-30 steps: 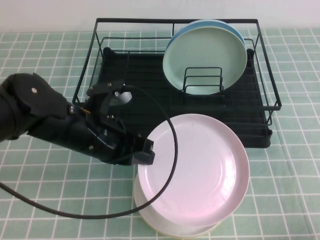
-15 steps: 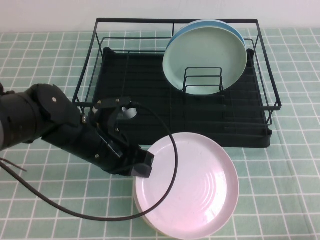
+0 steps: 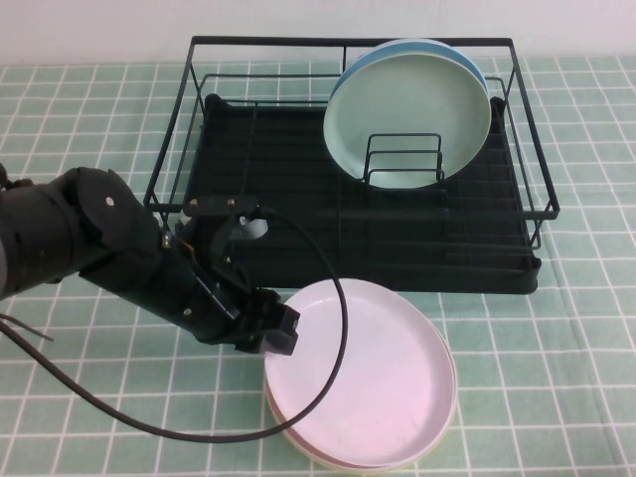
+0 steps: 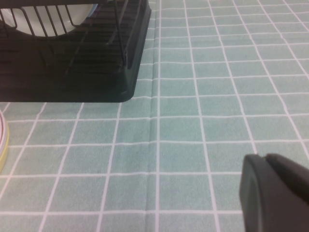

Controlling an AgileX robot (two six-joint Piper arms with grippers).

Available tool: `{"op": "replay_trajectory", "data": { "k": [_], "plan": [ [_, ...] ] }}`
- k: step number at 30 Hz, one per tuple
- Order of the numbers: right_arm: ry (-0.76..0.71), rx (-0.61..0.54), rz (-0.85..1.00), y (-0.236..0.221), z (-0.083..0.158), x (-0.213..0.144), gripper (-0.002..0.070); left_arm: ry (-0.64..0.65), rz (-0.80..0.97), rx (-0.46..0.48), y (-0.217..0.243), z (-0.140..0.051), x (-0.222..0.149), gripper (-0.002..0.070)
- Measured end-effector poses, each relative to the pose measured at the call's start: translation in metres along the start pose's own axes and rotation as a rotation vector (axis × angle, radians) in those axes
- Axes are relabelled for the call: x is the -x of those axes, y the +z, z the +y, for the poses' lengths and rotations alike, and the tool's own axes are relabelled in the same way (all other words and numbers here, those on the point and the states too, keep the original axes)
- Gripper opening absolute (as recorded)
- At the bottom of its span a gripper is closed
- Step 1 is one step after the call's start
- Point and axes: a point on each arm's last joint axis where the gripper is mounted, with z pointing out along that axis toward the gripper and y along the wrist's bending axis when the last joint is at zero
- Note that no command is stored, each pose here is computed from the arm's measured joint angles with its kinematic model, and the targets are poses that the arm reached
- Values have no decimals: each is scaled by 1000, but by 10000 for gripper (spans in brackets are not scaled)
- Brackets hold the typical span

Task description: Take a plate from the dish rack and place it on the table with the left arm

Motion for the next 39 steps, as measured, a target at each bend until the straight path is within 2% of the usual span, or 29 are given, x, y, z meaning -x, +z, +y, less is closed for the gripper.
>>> {"op": "replay_trajectory", "data": {
  "k": [3,6,16,18,20,23,25,32,39],
  "plan": [
    [0,0,0,0,0,0,-18,0,-4,2,0,0,0,272],
    [0,0,0,0,0,0,-18,0,-7,4,0,0,1,299],
    [0,0,0,0,0,0,-18,44,-26,57,-5,3,2,307],
    [0,0,0,0,0,0,-18,74,-60,85,-13,2,4,288],
    [0,0,0,0,0,0,-18,111,-107,119,-26,-2,6,232],
    [0,0,0,0,0,0,-18,182,-171,175,-48,-7,7,103],
    [0,0,0,0,0,0,-18,232,-214,212,-65,-12,6,43],
    [0,0,0,0,0,0,-18,318,-432,301,-120,-34,-13,2],
    [0,0,0,0,0,0,-18,286,-653,349,-149,-46,-70,0]
  ]
}}
